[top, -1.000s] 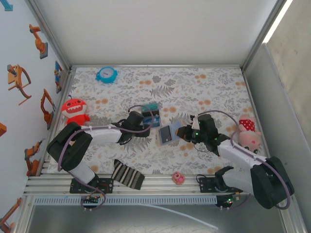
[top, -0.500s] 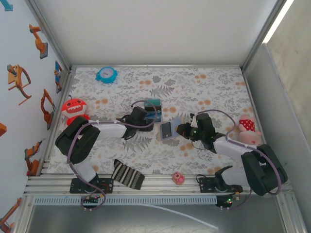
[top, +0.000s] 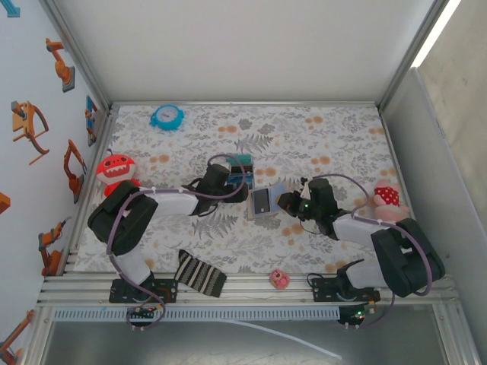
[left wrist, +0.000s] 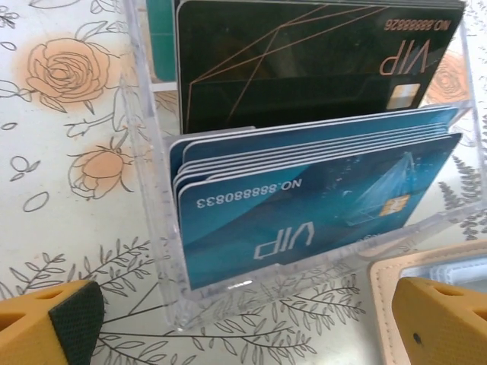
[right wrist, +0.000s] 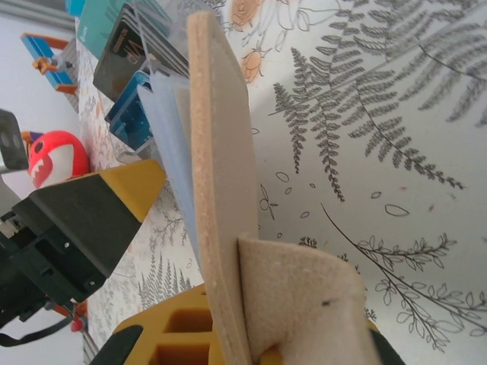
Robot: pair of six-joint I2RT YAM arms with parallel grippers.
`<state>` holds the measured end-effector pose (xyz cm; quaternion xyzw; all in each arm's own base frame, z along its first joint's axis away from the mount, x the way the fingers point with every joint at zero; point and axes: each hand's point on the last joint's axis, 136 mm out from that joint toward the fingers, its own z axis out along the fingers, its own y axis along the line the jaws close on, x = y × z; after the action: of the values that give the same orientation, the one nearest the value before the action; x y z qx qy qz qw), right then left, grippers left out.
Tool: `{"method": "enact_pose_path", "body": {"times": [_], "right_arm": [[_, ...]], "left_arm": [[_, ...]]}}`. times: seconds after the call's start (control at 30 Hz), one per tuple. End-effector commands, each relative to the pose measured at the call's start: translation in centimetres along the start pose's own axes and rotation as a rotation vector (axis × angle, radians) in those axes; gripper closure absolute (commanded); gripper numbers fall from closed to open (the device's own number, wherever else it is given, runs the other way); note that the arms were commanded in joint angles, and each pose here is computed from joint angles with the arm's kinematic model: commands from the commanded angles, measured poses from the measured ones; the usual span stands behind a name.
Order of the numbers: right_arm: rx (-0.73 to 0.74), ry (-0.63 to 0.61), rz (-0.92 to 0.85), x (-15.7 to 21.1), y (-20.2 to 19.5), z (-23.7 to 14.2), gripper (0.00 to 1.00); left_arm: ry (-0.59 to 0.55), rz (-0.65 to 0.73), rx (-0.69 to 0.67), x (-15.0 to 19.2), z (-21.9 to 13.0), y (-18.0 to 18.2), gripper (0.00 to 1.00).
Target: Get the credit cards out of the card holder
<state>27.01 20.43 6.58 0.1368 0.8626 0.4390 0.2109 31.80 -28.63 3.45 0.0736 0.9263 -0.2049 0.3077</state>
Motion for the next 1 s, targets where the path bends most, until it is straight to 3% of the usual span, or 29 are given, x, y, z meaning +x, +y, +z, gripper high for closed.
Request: {"method": "enact_pose_path", "body": {"times": [0.0,0.4,0.7,0.73,0.87,0.97], "right_arm": [[-0.061,-0.019,0.037,0.1,1.3,-0.2,1.00],[-0.041,0.058,0.038,4.0,2.8,0.9,1.00],[0.024,0.150,0.064,5.7,1.2,3.3,1.00],[0.035,0.155,0.067,5.8,0.9,3.3,0.98],[0.094,0.148,0.048,5.7,0.2,2.7,0.76],[0.239,0.140,-0.014,5.3,-1.1,0.8,0.58]], "left_arm": [[0.045,-0.052,0.072,1.4,-1.3,-1.0,0.02],[-0.069,-0.045,-0.069,0.0,-8.5,2.3,0.03],[-0.103,0.015,-0.089,0.5,-9.9,3.2,0.03],[-0.105,0.026,-0.085,0.6,-10.0,3.1,0.03],[-0.125,0.085,-0.089,1.0,-10.2,2.8,0.03],[-0.131,0.117,-0.105,1.2,-10.5,2.7,0.03]]}}
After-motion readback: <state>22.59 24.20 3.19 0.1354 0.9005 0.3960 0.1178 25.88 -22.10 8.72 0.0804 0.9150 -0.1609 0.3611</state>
